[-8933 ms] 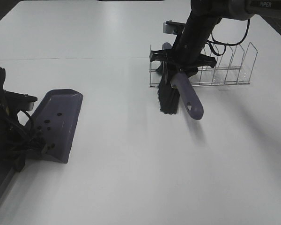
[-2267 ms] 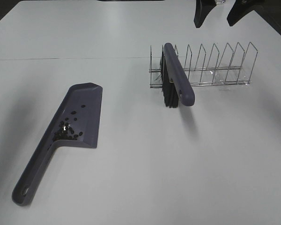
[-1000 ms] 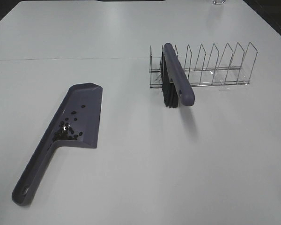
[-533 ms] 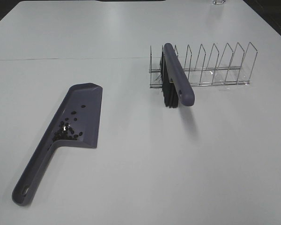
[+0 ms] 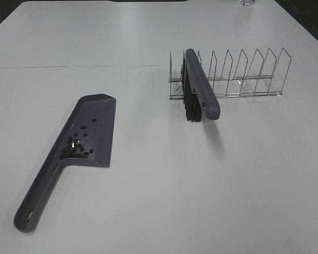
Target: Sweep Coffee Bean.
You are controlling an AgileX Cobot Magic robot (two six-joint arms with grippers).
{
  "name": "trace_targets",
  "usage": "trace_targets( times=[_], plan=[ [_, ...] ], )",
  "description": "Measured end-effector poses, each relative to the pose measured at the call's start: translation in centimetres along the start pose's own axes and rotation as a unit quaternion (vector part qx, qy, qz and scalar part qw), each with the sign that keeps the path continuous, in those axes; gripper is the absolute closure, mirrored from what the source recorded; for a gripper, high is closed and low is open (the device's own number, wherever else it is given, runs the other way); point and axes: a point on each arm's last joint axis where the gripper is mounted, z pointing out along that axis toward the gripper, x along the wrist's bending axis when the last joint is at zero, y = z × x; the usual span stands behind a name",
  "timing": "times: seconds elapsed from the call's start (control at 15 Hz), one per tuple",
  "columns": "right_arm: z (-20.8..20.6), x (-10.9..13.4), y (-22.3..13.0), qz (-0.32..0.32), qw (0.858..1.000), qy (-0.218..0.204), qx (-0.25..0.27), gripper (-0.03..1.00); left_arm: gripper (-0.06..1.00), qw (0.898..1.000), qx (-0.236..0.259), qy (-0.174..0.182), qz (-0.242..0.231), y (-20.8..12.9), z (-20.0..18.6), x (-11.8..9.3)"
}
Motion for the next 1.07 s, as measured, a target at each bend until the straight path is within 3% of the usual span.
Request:
trace_targets(
  times=[1.07],
  plan=[
    [0.13,-0.07,-0.22,-0.006,1.000,-0.004,0.008,0.34,0.22,0.998,-0.023,-0.050,0.042,-0.06,0.87,-0.95]
  ],
)
